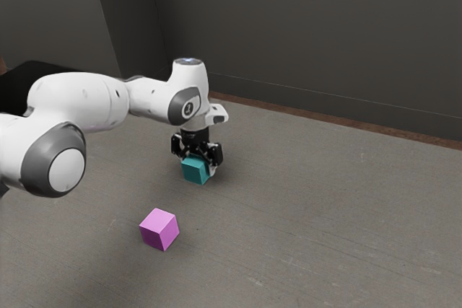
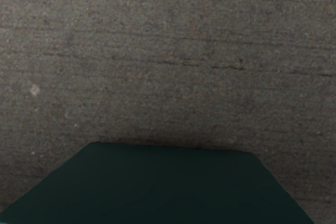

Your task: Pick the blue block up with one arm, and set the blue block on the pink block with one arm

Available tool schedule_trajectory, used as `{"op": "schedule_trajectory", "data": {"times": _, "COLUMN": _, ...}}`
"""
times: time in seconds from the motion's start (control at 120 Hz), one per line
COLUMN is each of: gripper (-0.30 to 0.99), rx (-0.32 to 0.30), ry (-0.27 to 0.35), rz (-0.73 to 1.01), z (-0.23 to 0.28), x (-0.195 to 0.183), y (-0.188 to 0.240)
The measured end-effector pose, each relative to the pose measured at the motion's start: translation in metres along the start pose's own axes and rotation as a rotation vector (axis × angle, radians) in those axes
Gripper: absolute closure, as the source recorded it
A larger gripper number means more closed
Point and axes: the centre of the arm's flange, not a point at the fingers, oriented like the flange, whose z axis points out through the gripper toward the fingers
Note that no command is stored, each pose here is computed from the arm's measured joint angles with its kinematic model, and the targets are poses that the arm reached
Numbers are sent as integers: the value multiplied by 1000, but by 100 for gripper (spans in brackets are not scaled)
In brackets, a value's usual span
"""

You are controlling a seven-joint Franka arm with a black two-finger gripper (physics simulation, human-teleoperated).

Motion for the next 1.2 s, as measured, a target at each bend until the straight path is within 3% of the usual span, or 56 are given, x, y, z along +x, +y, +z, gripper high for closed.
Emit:
{"op": "schedule_trajectory", "data": {"times": 0.183, "gripper": 18, "rx": -10, "ry": 9, "rz": -22, "z": 1, "x": 0, "y": 0}}
{"op": "schedule_trajectory", "data": {"times": 0.367, "gripper": 18, "rx": 16, "ry": -5, "rz": -42, "z": 4, "x": -9, "y": 1}}
{"op": "schedule_trajectory", "data": {"times": 0.542, "gripper": 28, "rx": 10, "ry": -15, "rz": -68, "z": -17, "x": -43, "y": -1}}
{"op": "schedule_trajectory", "data": {"times": 1.008, "gripper": 28, "rx": -27, "ry": 39, "rz": -20, "z": -92, "x": -149, "y": 17}}
{"op": "schedule_trajectory", "data": {"times": 1.2, "gripper": 28, "rx": -47, "ry": 19, "rz": -16, "z": -87, "x": -199, "y": 0}}
